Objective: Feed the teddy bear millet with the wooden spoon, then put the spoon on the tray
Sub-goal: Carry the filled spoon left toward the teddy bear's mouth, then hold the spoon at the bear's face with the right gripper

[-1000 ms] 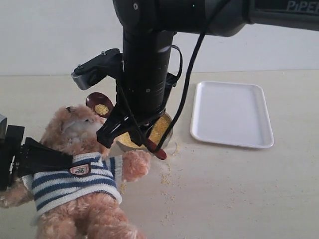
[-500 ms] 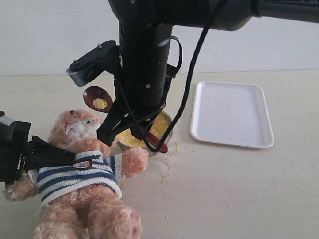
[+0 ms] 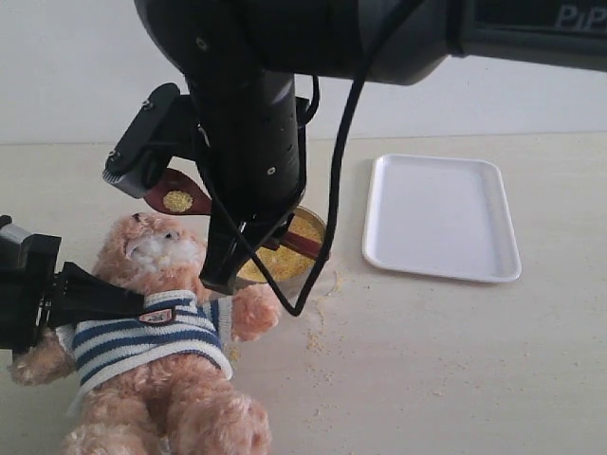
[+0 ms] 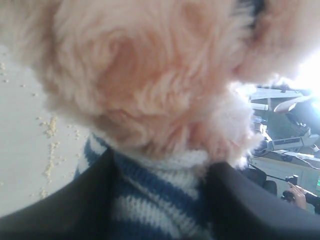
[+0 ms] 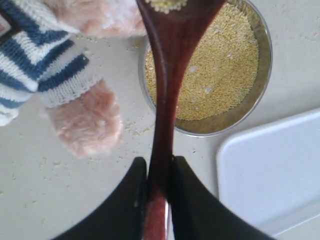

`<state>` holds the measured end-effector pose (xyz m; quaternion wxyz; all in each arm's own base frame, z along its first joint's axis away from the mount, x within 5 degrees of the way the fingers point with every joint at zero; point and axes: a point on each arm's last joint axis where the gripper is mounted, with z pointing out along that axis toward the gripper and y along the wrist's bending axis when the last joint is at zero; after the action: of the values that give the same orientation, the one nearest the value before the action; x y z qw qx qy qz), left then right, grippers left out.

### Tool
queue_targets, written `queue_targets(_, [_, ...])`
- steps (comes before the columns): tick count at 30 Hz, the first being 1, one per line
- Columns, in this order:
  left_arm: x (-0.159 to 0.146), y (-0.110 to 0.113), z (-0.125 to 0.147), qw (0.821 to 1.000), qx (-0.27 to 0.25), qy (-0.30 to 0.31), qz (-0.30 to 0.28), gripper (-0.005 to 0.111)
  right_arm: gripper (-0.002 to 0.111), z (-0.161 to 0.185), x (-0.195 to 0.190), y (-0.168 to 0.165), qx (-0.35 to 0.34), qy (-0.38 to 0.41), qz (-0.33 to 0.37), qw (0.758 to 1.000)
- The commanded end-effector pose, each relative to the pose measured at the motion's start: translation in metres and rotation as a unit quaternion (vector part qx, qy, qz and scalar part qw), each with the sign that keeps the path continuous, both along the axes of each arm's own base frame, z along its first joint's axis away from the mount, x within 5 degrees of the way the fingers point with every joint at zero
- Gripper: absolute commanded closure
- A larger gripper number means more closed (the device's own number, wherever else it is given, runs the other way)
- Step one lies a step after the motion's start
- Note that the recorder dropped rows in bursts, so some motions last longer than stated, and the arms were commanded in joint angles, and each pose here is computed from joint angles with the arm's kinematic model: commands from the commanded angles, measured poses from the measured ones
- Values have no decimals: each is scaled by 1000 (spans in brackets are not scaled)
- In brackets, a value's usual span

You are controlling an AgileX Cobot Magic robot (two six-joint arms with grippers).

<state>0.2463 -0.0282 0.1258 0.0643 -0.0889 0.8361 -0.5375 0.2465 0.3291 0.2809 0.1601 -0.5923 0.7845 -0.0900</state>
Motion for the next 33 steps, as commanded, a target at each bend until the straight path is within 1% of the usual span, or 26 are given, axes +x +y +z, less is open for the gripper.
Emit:
queue_targets(1, [1,-1,4,1000,-20,-6,-1,102,108,-7,0,5,-25,-17,14,999])
queue_targets(4, [1,-1,4,1000,-19,-5,-1,102,108,-20,-1,11,-41,-15,22,999])
queue_targets(6, [1,-1,4,1000,-20,-5,-1,102,108,-26,-3,18,-41,-23,31,998])
queue_targets(8, [1,-1,4,1000,-20,-5,-1,102,108,-31,-5,26,-46,-46,44,997])
queue_targets(11, [1,-1,4,1000,-20,-5,-1,102,108,-38,-10,35,-78,-91,68,990])
queue_targets(20, [1,-1,4,1000,-20,-5,-1,102,108,-44,-20,48,-145,-183,74,969])
queue_targets(21, [1,-1,4,1000,-20,-5,-1,102,108,-43,-22,50,-145,-194,74,967])
queue_targets(26, [0,-1,4,1000,-18,-1,-4,102,108,-42,-26,53,-145,-200,81,965])
queue_targets(30, [0,-1,4,1000,-18,0,-5,102,108,-40,-28,56,-153,-225,91,958])
queue_targets(33, [0,-1,4,1000,-18,0,-5,102,108,-39,-29,56,-152,-226,91,958])
